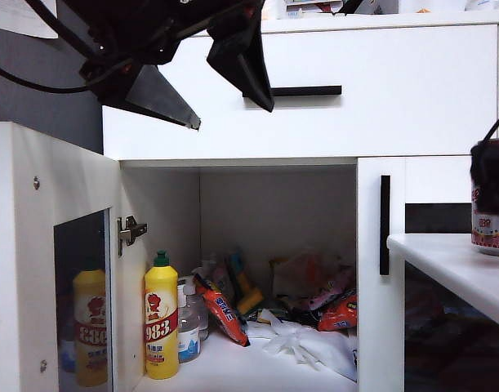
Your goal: Open the left door of the white cabinet, pick up a can of beverage from the table on the right, place it inside the cabinet, and finally close the cabinet door.
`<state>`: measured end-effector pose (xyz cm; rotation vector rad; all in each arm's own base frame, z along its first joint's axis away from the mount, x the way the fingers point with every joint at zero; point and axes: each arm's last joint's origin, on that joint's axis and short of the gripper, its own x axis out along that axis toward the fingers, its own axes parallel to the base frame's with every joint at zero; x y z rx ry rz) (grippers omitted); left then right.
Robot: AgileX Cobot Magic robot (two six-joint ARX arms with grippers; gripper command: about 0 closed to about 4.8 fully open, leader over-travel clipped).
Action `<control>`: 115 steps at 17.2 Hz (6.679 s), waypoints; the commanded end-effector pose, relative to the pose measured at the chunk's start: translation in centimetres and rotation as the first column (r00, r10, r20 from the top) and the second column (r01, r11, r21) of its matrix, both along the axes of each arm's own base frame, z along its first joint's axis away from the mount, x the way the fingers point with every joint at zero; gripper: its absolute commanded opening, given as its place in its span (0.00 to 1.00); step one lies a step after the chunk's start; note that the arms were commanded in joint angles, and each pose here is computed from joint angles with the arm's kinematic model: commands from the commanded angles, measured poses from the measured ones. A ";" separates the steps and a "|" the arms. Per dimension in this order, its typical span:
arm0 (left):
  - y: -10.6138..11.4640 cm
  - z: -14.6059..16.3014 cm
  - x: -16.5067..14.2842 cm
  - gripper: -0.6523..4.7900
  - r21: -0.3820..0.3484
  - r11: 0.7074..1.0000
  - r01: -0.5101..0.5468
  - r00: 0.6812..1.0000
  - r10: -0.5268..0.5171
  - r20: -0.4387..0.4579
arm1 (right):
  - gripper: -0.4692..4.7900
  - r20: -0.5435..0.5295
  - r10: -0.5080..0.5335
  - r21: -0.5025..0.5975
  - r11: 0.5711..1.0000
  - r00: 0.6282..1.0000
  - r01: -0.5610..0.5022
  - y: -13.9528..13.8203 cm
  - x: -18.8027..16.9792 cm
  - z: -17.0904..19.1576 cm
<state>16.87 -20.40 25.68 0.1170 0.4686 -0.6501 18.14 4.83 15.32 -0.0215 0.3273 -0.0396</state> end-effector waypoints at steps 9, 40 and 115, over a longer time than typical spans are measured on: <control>0.2 -0.3 -0.2 1.00 0.044 0.999 0.000 1.000 0.001 -0.028 | 1.00 0.115 -0.035 0.017 0.999 0.993 0.033 0.3 1.4 -0.2; 5.2 4.0 -3.7 1.00 0.036 0.994 -0.101 0.993 0.098 0.067 | 0.52 0.292 0.462 0.089 0.859 0.838 -0.504 7.2 6.9 8.0; 11.3 0.9 -7.7 1.00 0.171 0.943 -0.287 0.958 0.287 0.023 | 0.52 0.251 0.442 0.386 0.770 0.861 -0.508 27.8 29.3 -5.3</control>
